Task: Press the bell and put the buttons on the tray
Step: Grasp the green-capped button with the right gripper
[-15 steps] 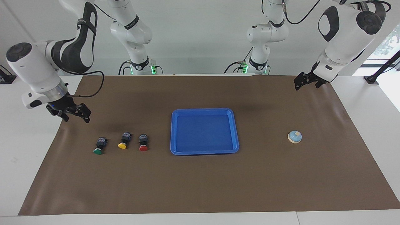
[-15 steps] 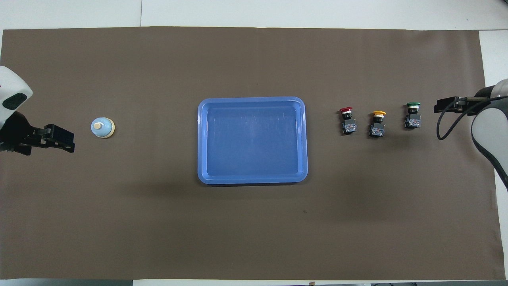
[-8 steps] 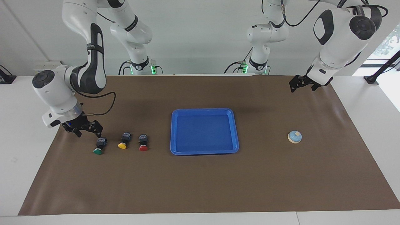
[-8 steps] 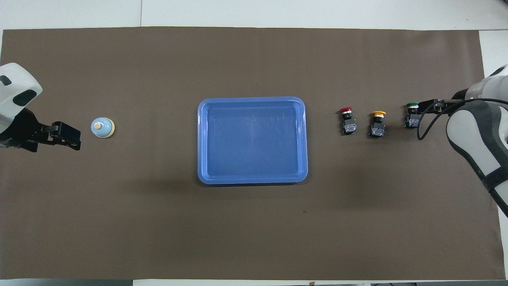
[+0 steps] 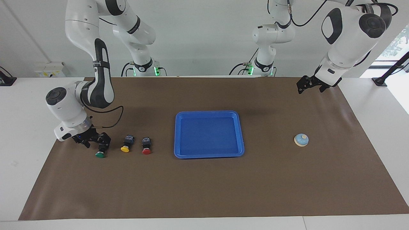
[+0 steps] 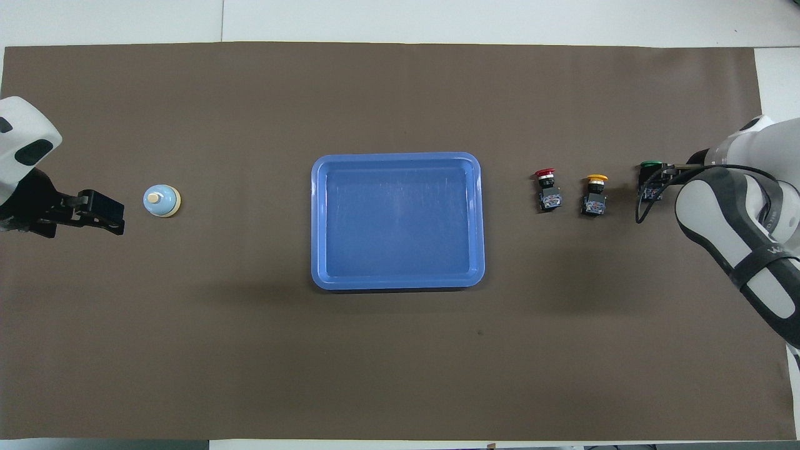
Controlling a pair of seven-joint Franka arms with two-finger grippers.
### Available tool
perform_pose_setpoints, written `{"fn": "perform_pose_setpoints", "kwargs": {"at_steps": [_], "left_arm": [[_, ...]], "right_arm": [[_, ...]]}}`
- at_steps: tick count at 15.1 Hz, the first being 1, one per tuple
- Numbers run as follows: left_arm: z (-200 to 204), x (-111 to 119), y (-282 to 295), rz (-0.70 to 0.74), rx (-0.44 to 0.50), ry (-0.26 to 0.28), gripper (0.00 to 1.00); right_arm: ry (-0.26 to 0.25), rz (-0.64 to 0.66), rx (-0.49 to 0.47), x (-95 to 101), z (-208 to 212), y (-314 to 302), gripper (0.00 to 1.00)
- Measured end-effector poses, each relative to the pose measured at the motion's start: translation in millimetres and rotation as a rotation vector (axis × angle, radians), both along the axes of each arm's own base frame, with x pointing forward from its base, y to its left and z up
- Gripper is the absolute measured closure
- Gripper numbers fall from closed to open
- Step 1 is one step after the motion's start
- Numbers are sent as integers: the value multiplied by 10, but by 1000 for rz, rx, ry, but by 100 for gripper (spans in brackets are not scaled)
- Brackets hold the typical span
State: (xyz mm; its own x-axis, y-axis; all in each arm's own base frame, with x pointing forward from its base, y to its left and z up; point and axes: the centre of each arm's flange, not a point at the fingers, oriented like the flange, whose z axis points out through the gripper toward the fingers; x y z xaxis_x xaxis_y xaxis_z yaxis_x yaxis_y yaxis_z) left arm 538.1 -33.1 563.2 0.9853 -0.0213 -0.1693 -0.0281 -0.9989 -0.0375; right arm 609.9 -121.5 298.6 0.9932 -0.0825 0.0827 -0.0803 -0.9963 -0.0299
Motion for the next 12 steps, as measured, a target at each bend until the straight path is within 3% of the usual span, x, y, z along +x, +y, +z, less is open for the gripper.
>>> {"fn": "perform_pose_setpoints", "kwargs": {"at_steps": [5,10,12], "left_arm": [[16,-7,-1,0,0,-3,0],[16,-7,-1,0,0,-3,0],[16,-7,-1,0,0,-3,0]], "right_arm": [[0,2,0,-31,-56,20,8],[-7,-4,-1,-48,-84,23,59],[-14,-4,-3,-40,-64,21,59]]}}
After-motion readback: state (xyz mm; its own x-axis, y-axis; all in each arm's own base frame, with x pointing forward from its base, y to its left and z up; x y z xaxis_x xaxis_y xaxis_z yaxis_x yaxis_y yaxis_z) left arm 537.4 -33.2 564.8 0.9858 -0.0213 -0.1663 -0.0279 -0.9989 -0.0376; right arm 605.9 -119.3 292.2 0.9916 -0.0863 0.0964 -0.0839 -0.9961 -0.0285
